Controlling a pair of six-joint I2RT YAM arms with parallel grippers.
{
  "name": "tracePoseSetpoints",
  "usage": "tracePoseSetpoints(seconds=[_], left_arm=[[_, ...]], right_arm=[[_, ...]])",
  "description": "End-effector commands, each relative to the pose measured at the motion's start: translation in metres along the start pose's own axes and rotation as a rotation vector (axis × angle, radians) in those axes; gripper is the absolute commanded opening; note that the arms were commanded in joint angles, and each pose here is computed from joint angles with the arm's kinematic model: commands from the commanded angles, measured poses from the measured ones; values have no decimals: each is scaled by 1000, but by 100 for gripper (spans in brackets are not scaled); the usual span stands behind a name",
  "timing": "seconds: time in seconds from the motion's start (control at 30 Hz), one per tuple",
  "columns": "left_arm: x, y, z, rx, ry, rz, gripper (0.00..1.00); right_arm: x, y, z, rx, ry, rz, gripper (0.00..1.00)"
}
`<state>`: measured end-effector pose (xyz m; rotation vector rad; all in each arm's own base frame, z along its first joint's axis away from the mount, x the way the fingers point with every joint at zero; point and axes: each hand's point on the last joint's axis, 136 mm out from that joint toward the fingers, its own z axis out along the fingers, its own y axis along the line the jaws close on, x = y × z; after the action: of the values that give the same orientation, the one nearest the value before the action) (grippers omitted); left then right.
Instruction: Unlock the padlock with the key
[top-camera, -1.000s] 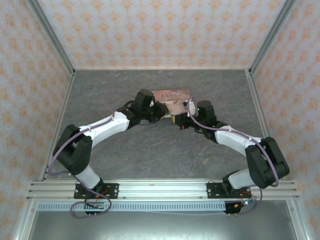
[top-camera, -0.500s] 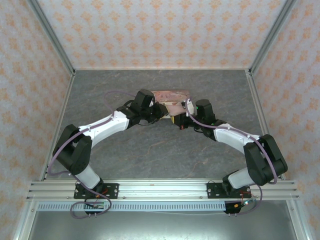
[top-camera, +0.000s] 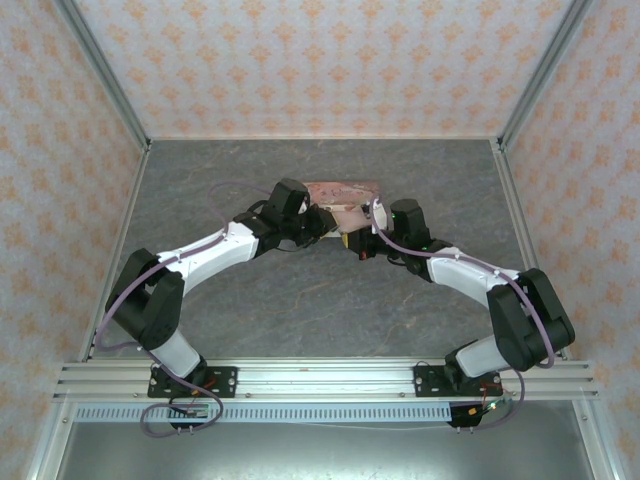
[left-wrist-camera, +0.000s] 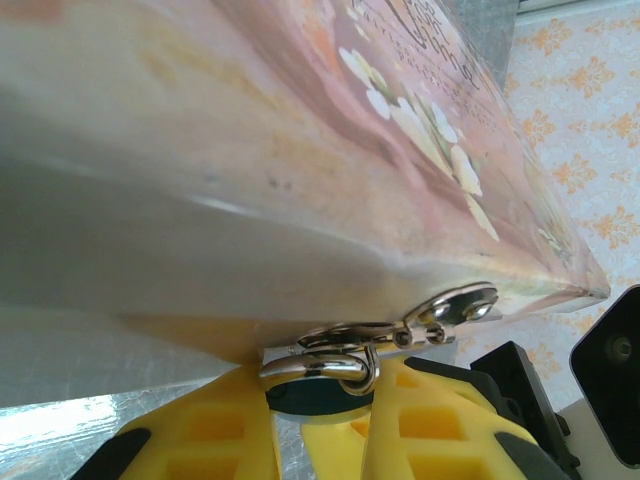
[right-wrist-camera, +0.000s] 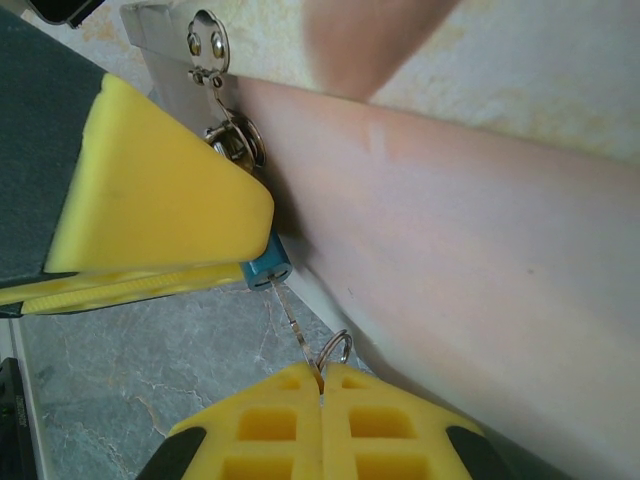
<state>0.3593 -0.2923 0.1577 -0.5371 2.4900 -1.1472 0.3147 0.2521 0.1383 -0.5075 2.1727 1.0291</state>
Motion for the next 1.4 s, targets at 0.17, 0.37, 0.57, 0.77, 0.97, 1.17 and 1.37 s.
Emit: tracePoseSetpoints(seconds=[0.17, 0.37, 0.57, 0.77, 0.97, 1.17, 1.37], left_arm=[[1, -32, -7, 100, 20, 63, 3], [5, -29, -6, 90, 37, 69, 3], [5, -30, -6, 96, 39, 67, 3], [6, -28, -1, 92, 47, 60, 3], [8, -21, 10, 86, 59, 48, 3], [7, -4, 26, 62, 49, 19, 2], [5, 16, 45, 48, 32, -16, 1]], right_arm=[[-32, 15, -1, -48, -106, -26, 0], [-46, 25, -4, -87, -153, -40, 0], [-50, 27, 1, -108, -142, -49, 0], [-56, 31, 1, -132, -158, -45, 0], [-69, 40, 1, -185, -198, -20, 0], [-61, 30, 10, -177, -193, 25, 0], [-29, 5, 28, -131, -139, 89, 0]])
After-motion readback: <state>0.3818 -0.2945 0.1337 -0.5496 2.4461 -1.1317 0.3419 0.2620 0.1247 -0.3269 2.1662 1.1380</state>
